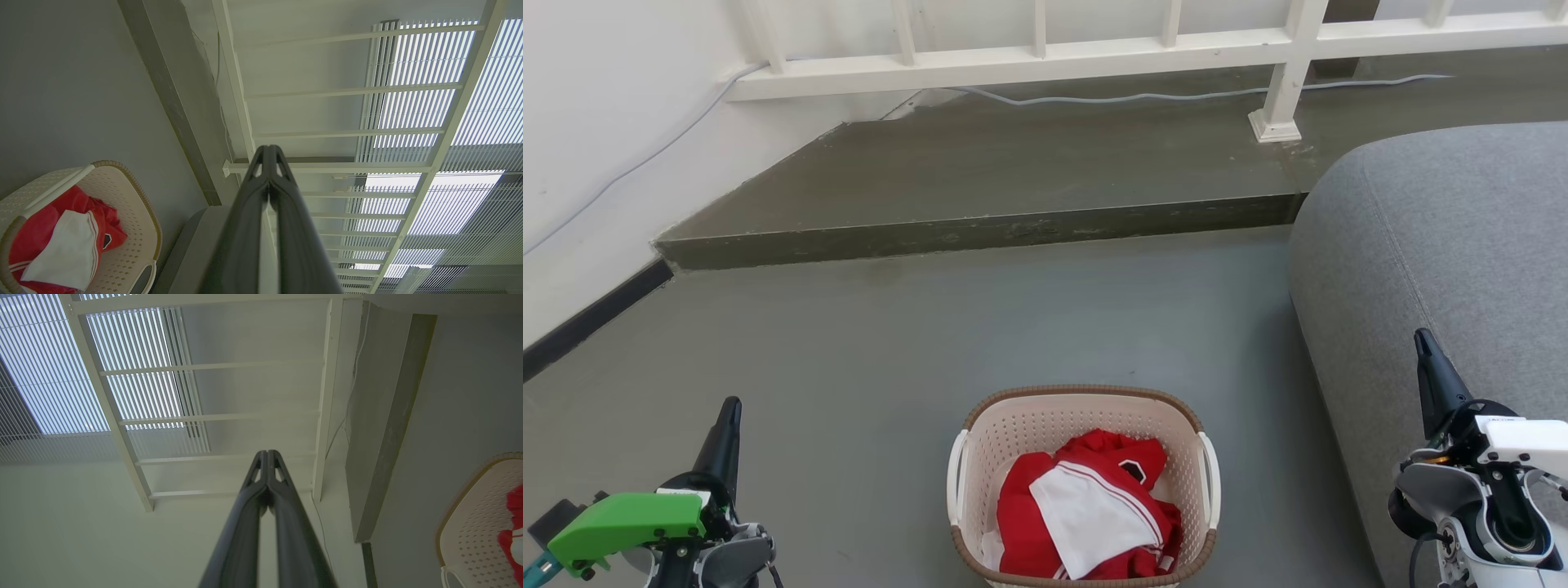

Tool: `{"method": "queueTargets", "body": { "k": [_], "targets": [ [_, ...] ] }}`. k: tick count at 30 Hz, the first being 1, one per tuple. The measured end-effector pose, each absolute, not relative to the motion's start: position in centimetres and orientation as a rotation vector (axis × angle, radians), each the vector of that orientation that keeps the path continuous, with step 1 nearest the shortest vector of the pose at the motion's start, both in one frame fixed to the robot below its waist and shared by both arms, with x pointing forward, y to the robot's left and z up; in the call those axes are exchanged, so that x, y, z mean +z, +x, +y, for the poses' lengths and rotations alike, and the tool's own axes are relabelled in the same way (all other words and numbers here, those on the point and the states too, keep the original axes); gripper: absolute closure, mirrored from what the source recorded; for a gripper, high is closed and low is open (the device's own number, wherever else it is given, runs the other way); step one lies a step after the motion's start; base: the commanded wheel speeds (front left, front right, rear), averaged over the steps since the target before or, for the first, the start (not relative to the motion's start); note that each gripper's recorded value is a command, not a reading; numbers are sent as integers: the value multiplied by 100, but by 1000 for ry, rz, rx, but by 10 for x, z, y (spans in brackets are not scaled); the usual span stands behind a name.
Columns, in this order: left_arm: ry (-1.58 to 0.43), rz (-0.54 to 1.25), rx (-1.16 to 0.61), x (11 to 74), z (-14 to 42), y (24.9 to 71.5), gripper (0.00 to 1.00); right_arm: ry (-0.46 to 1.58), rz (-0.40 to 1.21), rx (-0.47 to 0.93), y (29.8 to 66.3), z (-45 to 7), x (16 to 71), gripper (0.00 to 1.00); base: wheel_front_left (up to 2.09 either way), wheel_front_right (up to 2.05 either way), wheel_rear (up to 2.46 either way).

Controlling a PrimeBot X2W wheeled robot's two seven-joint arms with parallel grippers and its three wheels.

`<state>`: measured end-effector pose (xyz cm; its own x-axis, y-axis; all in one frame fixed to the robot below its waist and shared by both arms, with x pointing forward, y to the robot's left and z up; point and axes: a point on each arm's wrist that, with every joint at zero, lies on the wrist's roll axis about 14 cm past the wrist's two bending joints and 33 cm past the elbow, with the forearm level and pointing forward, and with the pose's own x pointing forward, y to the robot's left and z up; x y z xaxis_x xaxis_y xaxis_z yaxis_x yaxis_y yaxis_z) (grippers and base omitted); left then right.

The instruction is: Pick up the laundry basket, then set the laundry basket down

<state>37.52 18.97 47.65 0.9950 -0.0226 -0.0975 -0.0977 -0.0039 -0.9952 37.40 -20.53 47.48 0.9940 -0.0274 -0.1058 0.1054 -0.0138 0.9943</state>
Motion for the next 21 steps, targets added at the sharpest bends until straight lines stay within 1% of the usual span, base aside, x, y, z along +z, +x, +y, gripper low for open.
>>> {"method": "queueTargets", "body": {
  "k": [21],
  "targets": [
    [-1574, 93, 58, 477, 190, 375, 100, 1581, 60, -105, 374, -205, 475, 100, 0, 0, 0]
  ]
}}
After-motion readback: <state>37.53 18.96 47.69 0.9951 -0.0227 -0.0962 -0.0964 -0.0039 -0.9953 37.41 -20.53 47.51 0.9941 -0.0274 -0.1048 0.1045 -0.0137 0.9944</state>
